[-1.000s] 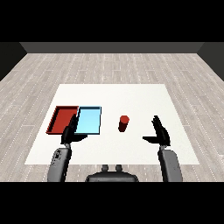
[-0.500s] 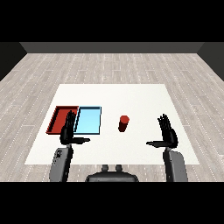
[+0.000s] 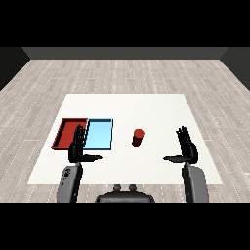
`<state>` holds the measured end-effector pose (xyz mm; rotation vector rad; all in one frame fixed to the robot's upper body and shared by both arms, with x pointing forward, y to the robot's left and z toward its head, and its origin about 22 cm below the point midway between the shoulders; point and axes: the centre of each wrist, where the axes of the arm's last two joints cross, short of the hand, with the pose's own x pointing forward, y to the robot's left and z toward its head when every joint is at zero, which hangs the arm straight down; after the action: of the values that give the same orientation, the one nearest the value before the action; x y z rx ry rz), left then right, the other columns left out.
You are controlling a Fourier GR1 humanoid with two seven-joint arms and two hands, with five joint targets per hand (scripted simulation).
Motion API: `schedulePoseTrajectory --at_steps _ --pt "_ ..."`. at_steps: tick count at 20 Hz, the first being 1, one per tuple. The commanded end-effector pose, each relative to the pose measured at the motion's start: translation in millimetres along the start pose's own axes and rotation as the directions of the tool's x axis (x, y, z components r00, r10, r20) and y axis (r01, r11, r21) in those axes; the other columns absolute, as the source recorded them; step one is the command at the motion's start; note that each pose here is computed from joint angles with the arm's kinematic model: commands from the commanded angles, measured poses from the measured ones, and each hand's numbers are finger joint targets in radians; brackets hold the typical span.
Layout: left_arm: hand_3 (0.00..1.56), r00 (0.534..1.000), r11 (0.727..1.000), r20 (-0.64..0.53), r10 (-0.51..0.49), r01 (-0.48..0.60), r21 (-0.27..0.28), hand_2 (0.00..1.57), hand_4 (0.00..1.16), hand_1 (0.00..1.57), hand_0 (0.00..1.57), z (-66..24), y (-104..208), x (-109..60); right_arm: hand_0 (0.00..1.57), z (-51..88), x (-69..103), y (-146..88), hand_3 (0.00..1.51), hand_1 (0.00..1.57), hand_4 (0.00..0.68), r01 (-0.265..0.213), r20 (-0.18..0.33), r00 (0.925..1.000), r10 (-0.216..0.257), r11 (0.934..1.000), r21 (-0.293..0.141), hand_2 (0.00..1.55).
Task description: Pick the red can and put it in the red box
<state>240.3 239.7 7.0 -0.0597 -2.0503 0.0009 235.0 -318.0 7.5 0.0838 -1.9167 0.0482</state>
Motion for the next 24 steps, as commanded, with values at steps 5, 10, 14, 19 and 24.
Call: schedulePoseTrajectory --at_steps 5,10,14,19,24 --pt "0.0 1.0 1.0 0.02 0.013 -0.013 0.009 0.0 0.0 0.0 0.0 -0.4 -2 3.5 0.0 -7.2 -13.1 13 0.0 0.0 0.0 0.017 -0.039 0.9991 -0.017 0.9998 -0.001 0.0" --pt "0.0 0.999 0.999 0.011 0.03 -0.03 0.026 0.0 0.0 0.0 0.0 -3.5 14 13.4 0.0 -26.5 -14.3 24 0.0 0.0 0.0 0.03 -0.036 0.9989 -0.029 0.9989 0.035 0.0" --pt "0.0 0.999 0.999 0.005 0.047 -0.047 0.017 0.0 0.0 0.0 0.0 -4.7 5 0.0 0.0 -38.5 -31.3 49 0.0 0.0 0.0 0.025 -0.08 0.9965 -0.023 0.9993 0.026 0.0" --pt "0.0 0.999 0.999 0.033 0.04 -0.041 0.032 0.0 0.0 0.0 0.0 4.1 5 -2.4 0.0 -56.0 -39.7 49 0.0 0.0 0.0 0.075 -0.113 0.9911 -0.07 0.9965 0.038 0.0" --pt "0.0 1.0 0.999 0.023 0.01 -0.011 0.036 0.0 0.0 0.0 0.0 -1.3 19 16.4 0.0 -67.0 -44.4 71 0.0 0.0 0.0 0.14 -0.147 0.9798 -0.135 0.99 0.018 0.0"
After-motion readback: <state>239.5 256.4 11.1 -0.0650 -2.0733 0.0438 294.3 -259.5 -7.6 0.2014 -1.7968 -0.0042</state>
